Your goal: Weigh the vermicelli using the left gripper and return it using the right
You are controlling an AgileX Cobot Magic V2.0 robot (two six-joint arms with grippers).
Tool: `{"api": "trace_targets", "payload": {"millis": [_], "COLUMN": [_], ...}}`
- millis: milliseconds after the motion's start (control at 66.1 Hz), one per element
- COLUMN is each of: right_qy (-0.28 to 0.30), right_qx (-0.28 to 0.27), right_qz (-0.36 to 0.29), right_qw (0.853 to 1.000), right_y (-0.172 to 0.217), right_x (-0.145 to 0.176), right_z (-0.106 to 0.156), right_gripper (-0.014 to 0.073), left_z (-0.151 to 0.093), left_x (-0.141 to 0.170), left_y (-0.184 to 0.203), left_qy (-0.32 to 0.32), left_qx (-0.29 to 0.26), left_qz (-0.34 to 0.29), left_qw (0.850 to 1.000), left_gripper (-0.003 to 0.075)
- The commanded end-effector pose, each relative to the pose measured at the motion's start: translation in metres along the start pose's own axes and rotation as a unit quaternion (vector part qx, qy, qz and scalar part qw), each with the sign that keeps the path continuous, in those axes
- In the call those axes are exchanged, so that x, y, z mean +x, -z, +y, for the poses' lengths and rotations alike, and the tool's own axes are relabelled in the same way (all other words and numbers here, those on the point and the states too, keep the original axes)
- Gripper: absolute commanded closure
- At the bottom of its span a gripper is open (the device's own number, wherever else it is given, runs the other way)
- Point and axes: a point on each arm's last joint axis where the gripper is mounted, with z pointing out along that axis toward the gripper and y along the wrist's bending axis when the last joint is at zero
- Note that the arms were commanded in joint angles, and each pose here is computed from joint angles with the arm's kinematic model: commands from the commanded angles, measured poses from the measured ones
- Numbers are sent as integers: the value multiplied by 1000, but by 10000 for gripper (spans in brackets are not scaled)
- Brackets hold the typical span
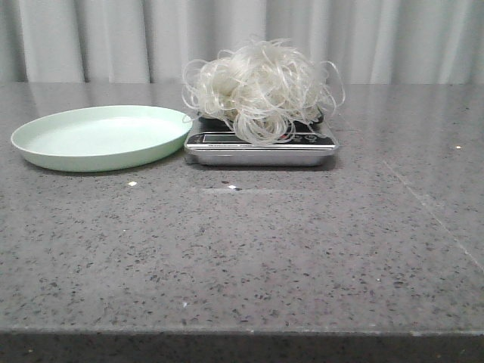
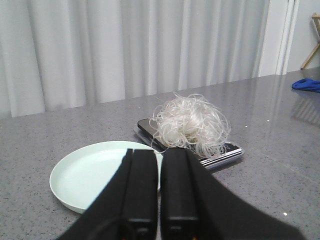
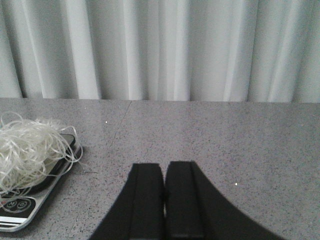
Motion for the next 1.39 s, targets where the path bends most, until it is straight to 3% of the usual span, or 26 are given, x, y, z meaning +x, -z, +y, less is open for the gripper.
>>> {"api": "trace_targets", "payload": {"millis": [0,197,378,515,757,863,1075,1256,1377], "right_qy": [5,2,8,19,33,-13,-13,14,37], "right_qx": [-2,-18,-84,-140,-215,-227,-221,-205,-191], "right_qz": [-50,-4,41,88,181,224,288,381,464], "right_qw": [999,1000,996,986,959,948,932,901,864], "right_y": [-8,-23,-45,-72,-138,-167,-217,-251,-265], "right_x": [-19,-41,-77,-98,-112,-113,-98,-62,-35], "right_z": [1,7,30,58,125,146,171,186,191], "right_gripper": [430,386,92,-16,-15,-15,-15,-15,6], "left_z": [0,0,0,0,1,1,1,1,1], "left_x": [-15,-15,-15,-15,-16,-16,-16,-16,-16], "left_y": [0,0,0,0,0,0,0,1,1], "left_qy": [4,4,4,4,4,4,5,6,6], "left_qx": [-3,-3,-3,-3,-3,-3,-3,-3,-3], "left_qz": [-48,-48,-48,-51,-51,-52,-53,-55,-55], "left_qw": [999,999,999,999,999,999,999,998,998], "left_gripper": [574,574,574,574,574,574,574,574,574]}}
